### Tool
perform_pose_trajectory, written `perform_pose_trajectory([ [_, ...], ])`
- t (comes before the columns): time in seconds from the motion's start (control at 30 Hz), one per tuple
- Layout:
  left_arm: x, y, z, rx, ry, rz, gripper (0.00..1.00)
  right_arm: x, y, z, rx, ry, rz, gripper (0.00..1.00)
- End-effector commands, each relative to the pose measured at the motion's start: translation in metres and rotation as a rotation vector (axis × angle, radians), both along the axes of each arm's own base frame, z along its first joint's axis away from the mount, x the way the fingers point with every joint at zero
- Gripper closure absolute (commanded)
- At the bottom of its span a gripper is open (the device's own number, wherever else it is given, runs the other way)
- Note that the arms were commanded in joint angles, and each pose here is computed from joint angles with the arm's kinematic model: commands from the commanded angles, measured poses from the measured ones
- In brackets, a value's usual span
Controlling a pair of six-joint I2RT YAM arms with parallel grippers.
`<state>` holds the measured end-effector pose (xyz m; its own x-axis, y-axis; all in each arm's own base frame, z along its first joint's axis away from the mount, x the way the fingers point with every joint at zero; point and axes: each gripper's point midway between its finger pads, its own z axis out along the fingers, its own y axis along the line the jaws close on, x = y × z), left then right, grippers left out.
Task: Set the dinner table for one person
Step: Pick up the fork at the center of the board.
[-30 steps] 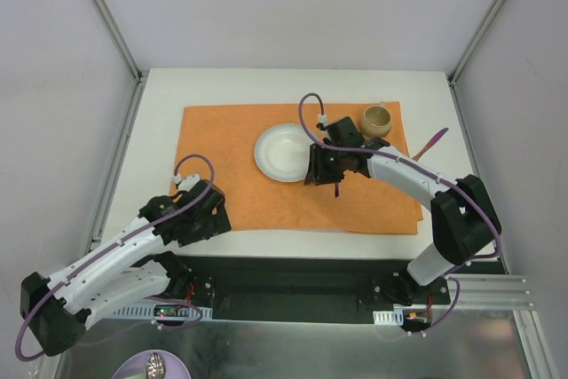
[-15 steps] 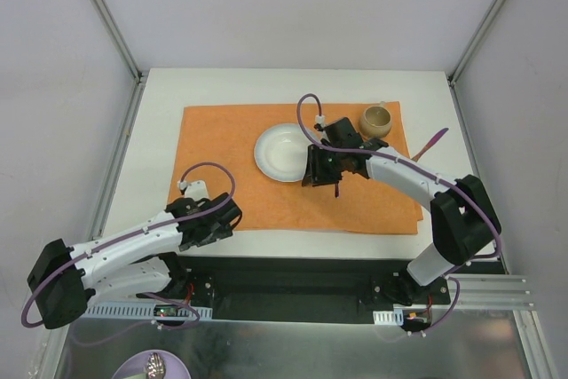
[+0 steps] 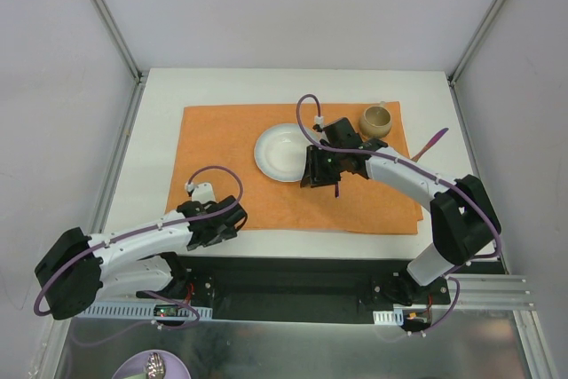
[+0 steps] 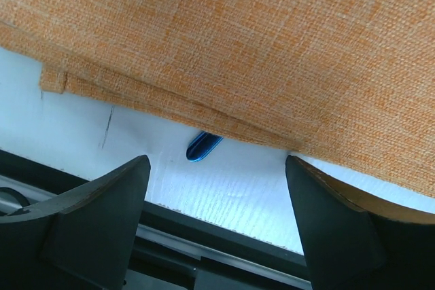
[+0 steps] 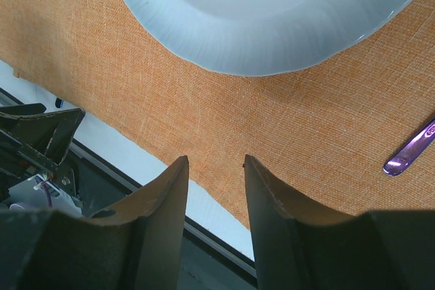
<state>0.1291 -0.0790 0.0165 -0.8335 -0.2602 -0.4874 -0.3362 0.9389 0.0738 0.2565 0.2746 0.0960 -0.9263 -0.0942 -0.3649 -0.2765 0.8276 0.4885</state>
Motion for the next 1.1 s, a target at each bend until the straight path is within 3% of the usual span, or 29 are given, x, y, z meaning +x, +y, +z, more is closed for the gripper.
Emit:
perform_pose_trajectory([
  [0.0,0.004,-0.006,-0.001,0.007,-0.007,-0.05,0.19,0.006,0.012,0.017,0.049,-0.023,0.005,0.59],
  [0.27,0.014,-0.016,-0.002,0.088,0.053,-0.124,0.16,0.005,0.013,0.019,0.055,-0.023,0.006,0.59],
  [0.4,0.018,-0.032,-0.008,0.026,0.049,-0.143,0.15,0.003,0.012,0.018,0.051,-0.017,0.004,0.59],
  [0.73,0.004,-0.023,-0.029,-0.124,0.034,-0.079,0.15,0.002,0.012,0.014,0.045,-0.005,0.004,0.59],
  [1.07,0.001,-0.021,-0.032,-0.137,0.046,-0.063,0.16,0.002,0.014,0.012,0.049,0.006,0.004,0.59],
])
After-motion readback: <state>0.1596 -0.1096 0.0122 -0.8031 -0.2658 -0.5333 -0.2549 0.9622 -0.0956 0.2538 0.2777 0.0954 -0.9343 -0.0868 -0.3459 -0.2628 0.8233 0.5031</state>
